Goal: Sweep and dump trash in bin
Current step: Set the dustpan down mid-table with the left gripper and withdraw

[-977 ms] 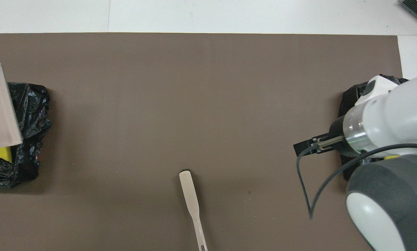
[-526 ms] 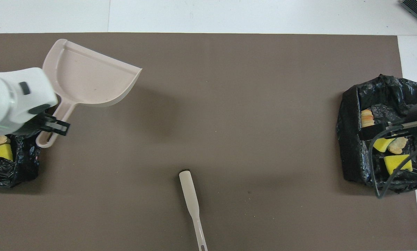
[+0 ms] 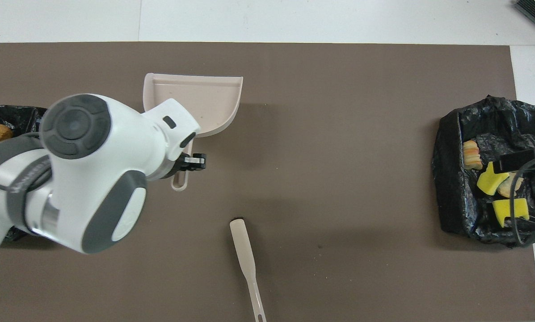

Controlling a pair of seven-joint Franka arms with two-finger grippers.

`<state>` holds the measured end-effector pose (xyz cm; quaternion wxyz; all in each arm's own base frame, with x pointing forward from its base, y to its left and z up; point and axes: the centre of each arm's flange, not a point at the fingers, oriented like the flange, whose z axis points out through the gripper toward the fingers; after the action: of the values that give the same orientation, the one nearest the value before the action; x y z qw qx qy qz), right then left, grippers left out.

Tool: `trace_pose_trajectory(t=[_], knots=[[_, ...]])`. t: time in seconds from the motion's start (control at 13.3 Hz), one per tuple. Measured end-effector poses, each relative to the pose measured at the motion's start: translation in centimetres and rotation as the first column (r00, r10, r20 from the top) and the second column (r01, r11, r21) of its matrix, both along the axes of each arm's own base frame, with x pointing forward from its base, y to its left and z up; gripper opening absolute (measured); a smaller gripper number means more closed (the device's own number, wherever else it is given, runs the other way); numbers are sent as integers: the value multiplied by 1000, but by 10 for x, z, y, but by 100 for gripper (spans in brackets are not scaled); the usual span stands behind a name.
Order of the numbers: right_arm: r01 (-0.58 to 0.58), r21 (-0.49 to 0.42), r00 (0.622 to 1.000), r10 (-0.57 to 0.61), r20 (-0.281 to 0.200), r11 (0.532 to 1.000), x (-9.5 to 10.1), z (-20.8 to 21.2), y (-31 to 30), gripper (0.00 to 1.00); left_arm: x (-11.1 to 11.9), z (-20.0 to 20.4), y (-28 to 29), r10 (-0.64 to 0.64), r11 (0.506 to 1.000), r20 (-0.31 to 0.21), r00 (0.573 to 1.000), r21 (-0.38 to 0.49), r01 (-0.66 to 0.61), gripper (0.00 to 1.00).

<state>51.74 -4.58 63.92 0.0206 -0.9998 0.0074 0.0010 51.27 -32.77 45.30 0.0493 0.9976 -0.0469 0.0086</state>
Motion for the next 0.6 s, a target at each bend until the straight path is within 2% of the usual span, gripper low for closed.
trace_pose_trajectory(t=[0.15,0.3,0.6], knots=[[22,0,1000,-22,-7,1000,2,-3,3,100,-5,-42,-36,45,998,-3,999,-37,-45,33],[52,0,999,-52,-13,999,4,-5,7,100,-9,-68,-46,58,997,-12,998,-46,-58,33],[61,0,998,-61,-14,998,4,-6,9,100,-17,-78,-49,66,997,-19,998,-41,-66,33]])
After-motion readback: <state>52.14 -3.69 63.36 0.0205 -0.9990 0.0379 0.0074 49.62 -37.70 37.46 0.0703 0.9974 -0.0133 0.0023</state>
